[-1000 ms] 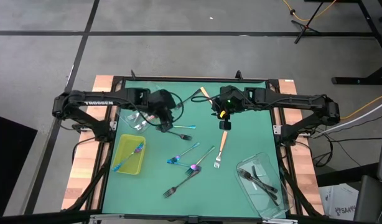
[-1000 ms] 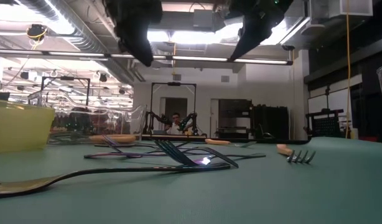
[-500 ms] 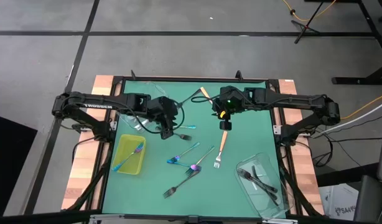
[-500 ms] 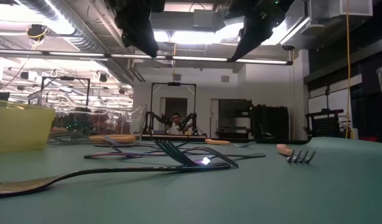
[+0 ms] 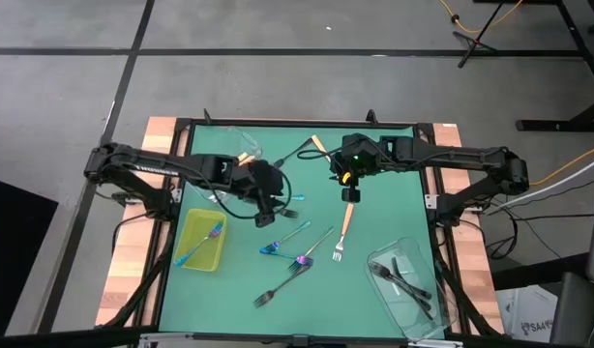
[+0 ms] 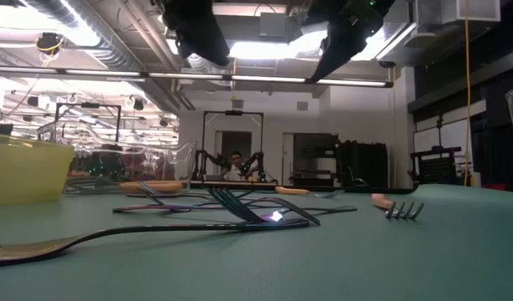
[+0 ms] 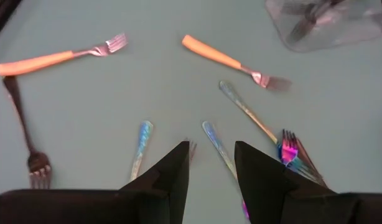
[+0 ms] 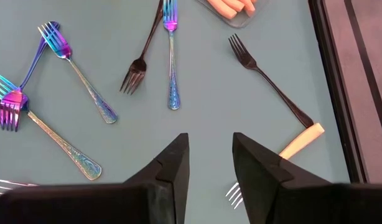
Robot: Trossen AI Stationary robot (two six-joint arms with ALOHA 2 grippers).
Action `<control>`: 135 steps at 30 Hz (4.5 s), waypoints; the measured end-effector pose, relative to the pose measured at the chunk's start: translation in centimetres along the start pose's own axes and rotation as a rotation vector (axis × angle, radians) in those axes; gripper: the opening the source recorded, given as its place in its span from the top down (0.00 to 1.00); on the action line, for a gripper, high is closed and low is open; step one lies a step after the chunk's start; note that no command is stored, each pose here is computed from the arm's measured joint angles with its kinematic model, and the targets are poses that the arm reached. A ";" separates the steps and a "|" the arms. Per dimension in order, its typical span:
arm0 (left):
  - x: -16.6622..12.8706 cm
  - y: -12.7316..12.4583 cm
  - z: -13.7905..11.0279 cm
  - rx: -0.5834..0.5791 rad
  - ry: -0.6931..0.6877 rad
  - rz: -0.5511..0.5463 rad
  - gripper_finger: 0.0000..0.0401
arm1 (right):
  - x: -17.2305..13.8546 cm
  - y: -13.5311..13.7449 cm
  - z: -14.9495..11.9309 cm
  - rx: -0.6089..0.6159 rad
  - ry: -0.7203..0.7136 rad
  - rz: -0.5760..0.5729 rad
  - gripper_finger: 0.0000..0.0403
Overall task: Sort silverware by color (type)
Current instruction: Put the blue fork in the yellow bin
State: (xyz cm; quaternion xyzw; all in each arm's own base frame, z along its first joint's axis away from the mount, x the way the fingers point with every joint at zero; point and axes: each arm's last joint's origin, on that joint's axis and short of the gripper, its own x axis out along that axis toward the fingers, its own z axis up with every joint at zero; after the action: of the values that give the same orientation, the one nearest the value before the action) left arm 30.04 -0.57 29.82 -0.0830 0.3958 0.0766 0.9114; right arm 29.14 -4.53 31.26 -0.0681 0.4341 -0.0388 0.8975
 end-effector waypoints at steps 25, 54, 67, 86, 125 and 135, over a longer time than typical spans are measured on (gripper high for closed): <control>8.5 -7.6 -4.5 0.194 0.220 -0.087 0.70 | 0.0 0.0 0.0 0.000 0.000 0.000 0.72; 15.4 -10.5 -9.4 0.277 0.369 -0.096 0.70 | 0.0 0.0 0.0 0.000 0.000 0.000 0.72; 15.6 -10.5 -9.5 0.278 0.373 -0.095 0.70 | 0.0 0.0 0.0 0.000 0.000 0.000 0.72; 15.7 -10.5 -9.6 0.281 0.372 -0.096 0.93 | 0.0 0.0 0.0 0.000 0.000 0.000 0.72; 9.1 -14.1 -2.1 0.255 0.451 0.019 0.99 | 0.0 0.0 0.0 0.000 0.001 0.000 0.72; 5.7 -14.6 -2.0 0.207 0.561 0.171 0.99 | 0.0 0.0 0.0 0.000 0.001 0.000 0.72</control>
State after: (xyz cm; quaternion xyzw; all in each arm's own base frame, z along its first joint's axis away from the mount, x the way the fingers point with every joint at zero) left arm 35.52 -14.81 25.61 0.0259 0.6432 0.0862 0.7604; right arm 29.14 -4.53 31.24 -0.0681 0.4344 -0.0387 0.8973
